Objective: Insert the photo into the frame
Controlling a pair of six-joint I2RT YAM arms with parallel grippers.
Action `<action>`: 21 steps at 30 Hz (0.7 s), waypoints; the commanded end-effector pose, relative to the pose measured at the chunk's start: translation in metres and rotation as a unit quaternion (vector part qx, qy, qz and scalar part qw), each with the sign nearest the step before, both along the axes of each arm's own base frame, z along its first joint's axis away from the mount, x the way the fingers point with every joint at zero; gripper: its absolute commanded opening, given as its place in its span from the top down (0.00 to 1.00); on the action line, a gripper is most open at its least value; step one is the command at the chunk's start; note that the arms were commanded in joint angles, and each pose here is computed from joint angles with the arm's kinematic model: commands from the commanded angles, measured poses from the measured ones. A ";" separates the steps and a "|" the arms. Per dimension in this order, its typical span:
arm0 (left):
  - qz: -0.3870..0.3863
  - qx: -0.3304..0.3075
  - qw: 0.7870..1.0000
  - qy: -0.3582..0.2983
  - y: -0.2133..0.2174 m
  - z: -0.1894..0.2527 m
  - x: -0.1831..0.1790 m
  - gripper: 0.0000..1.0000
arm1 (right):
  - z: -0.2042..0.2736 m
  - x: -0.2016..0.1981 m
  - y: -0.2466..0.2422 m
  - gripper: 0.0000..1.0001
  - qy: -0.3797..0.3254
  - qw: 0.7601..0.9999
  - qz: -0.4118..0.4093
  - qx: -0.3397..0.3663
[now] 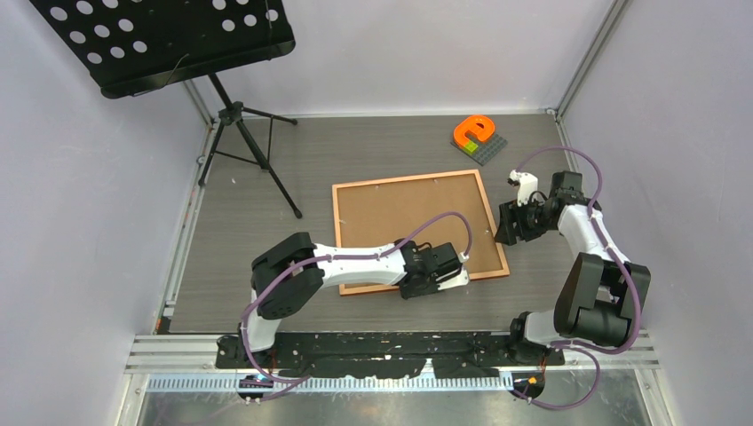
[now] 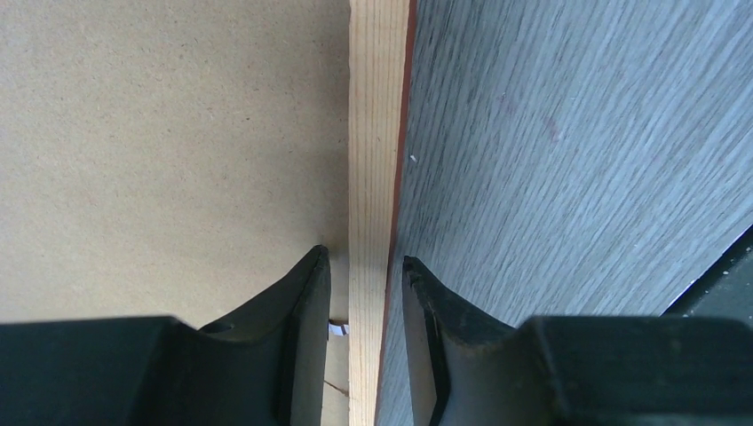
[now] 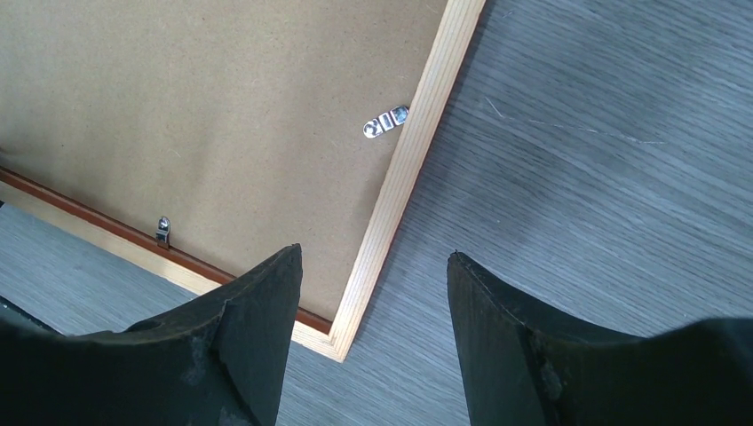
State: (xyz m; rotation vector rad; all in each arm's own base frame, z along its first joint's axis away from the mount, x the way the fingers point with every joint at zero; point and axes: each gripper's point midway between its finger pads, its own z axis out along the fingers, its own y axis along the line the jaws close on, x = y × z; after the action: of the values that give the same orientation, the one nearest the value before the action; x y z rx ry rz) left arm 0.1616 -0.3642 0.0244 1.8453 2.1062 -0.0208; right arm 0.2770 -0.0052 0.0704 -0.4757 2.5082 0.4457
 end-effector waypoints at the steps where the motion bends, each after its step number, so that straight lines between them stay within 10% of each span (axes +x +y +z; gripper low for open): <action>1: 0.003 -0.007 1.000 0.017 0.000 0.004 -0.010 0.67 | 0.012 0.008 -0.001 0.33 -0.020 1.000 0.002 0.002; 21: 0.010 0.003 1.000 0.024 0.005 -0.003 -0.011 1.00 | 0.014 -0.026 0.010 0.27 -0.054 0.993 0.106 -0.021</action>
State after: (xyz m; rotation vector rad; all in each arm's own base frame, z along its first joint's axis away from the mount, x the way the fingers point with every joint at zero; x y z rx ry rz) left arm 0.1587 -0.3633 0.0250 1.8336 2.1229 -0.0269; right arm 0.2650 -0.0006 0.0819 -0.6252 2.4322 0.4306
